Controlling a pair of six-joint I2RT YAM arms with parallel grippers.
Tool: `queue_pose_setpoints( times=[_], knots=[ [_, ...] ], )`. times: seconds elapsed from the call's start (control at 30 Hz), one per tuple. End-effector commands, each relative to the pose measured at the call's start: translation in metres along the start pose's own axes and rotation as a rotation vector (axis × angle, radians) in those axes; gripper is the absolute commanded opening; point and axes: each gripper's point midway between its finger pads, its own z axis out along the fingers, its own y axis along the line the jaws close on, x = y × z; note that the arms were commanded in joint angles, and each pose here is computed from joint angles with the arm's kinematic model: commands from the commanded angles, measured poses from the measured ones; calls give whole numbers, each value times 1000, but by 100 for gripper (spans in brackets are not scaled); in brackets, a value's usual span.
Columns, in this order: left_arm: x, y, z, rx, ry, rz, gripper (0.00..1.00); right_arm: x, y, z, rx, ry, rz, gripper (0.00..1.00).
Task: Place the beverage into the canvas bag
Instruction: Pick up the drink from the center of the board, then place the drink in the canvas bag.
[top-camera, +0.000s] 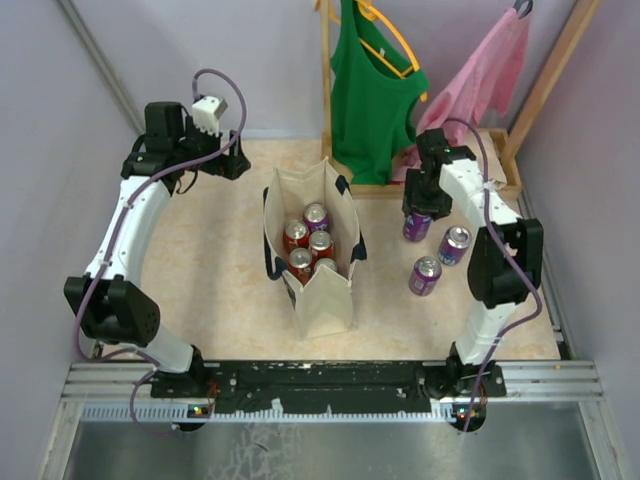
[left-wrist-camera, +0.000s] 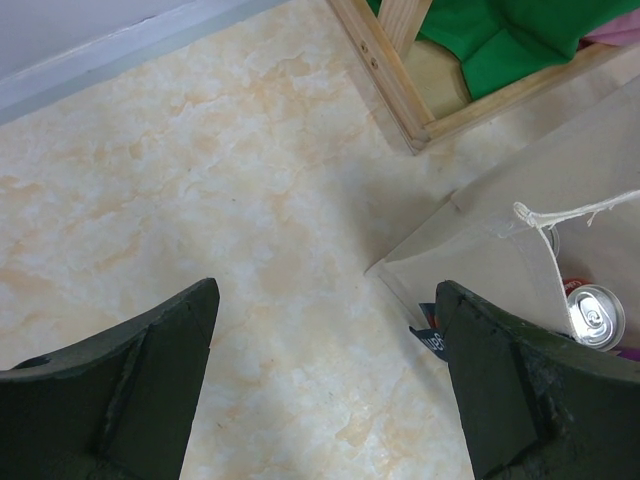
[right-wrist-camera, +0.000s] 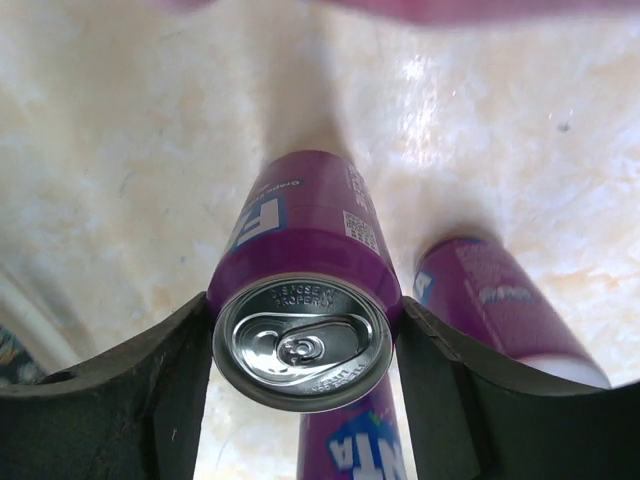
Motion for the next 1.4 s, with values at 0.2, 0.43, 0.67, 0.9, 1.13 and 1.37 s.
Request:
queue_pose_setpoints(
  times=[0.2, 0.43, 0.67, 0.9, 1.13, 1.37],
  knots=[
    [-1, -1, 16, 52, -6, -15, 94, -16, 47, -182, -266, -312, 55, 0],
    [4, -2, 32, 89, -5, -24, 93, 12, 69, -246, -403, -405, 84, 0],
    [14, -2, 42, 108, 4, -28, 93, 16, 98, -309, -521, -549, 67, 0],
    [19, -2, 46, 122, 4, -45, 93, 8, 153, -347, -524, -633, -105, 0],
    [26, -4, 41, 127, 3, -46, 93, 32, 221, -311, -480, -499, -344, 0],
    [34, -7, 39, 140, 11, -48, 93, 77, 236, -281, -438, -347, -433, 0]
  ],
)
